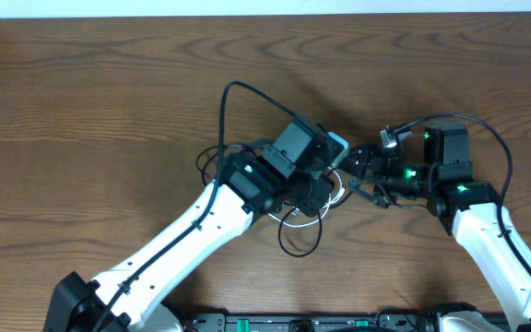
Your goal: Untangle cables
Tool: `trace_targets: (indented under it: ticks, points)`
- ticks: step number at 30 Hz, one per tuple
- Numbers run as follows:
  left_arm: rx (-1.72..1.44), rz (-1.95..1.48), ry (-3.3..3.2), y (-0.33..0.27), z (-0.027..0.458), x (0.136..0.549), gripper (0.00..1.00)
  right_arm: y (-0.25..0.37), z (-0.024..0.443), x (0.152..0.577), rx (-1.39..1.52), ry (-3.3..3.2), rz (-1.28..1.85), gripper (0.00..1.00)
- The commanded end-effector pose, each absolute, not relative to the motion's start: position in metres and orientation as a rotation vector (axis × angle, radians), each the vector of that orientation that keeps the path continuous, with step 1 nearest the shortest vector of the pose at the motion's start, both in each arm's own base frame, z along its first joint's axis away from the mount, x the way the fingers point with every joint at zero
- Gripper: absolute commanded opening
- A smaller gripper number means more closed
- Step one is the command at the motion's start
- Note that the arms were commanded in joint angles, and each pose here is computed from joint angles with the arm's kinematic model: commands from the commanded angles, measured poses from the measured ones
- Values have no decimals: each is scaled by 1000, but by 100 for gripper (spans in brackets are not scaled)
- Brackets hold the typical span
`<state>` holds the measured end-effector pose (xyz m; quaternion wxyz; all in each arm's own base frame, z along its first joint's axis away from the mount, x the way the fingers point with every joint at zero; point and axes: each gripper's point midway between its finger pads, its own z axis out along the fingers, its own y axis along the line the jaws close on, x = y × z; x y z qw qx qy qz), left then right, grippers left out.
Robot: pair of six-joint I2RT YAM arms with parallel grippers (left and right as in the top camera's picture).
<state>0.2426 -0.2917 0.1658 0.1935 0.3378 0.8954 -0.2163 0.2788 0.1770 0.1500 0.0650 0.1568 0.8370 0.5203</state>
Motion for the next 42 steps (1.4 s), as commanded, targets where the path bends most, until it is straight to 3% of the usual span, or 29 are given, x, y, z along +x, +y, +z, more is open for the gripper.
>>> trace_targets:
  ticks: [1,3,5,8,13,34,42]
  points:
    - [978,-618,2482,-302,169,237,7,185,153,272,692,2562,1676,99]
    - [991,-622,2478,-305,169,235,7,185,153,273,736,2563,1684,92]
    - [999,-624,2476,-307,169,233,7,185,154,273,753,2560,1690,79]
    - [1004,-625,2475,-307,169,231,7,185,154,274,781,2561,1695,44]
    - [1004,-625,2475,-307,169,231,8,184,154,274,783,2560,1690,22]
    - [993,-736,2480,-317,174,224,7,182,151,277,800,2557,1657,13]
    - [1002,-763,2478,-319,175,221,7,182,151,277,800,2557,1657,1]
